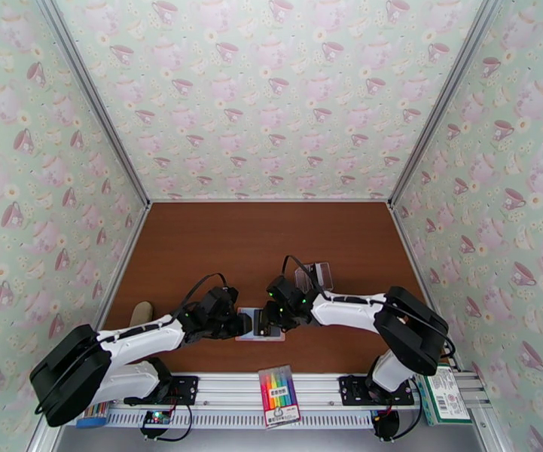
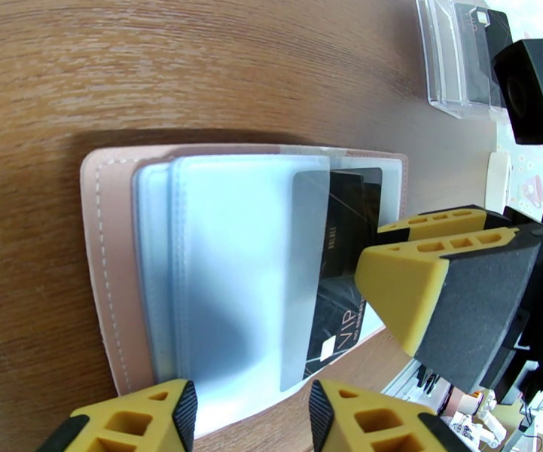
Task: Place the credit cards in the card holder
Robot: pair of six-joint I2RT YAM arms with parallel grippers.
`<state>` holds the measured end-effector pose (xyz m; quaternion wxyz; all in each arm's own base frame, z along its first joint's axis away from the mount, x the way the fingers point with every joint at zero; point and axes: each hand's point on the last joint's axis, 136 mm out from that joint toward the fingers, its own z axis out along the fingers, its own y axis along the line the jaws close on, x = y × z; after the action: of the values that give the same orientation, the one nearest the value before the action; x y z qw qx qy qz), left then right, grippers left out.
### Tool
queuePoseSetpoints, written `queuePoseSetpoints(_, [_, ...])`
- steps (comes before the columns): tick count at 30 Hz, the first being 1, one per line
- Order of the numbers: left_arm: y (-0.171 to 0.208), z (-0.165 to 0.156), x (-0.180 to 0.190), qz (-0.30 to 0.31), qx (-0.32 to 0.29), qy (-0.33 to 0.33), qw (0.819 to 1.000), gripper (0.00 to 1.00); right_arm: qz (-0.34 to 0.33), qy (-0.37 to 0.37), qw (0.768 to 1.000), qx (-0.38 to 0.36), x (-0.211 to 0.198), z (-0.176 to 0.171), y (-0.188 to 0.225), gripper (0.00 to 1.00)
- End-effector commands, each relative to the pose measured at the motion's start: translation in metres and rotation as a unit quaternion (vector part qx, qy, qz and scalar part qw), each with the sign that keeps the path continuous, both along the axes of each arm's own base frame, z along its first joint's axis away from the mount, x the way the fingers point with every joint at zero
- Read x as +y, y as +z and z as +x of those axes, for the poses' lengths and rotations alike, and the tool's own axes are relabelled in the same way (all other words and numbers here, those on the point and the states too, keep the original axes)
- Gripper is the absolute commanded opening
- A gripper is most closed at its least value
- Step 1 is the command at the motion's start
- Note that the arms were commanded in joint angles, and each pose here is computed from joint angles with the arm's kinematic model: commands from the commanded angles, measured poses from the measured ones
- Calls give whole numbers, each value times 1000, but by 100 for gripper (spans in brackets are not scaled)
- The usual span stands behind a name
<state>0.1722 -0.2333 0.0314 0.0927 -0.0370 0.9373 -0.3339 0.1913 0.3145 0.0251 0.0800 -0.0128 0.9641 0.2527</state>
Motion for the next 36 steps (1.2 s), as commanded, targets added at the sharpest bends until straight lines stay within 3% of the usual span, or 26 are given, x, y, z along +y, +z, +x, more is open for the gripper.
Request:
queuePoseSetpoints(1, [-6,-1,5,17,3,4,1000,47,-28,1,1000,8,-4,-4,-13,28])
queuePoseSetpoints(23, [-1,-2,3,9,0,3,1000,48,14,9,1000,24,18,-12,-7,28])
queuePoseSetpoints(36, [22,0,8,16,-37,-12,999,51,-16,3,1000,17,8,-10,-17,28])
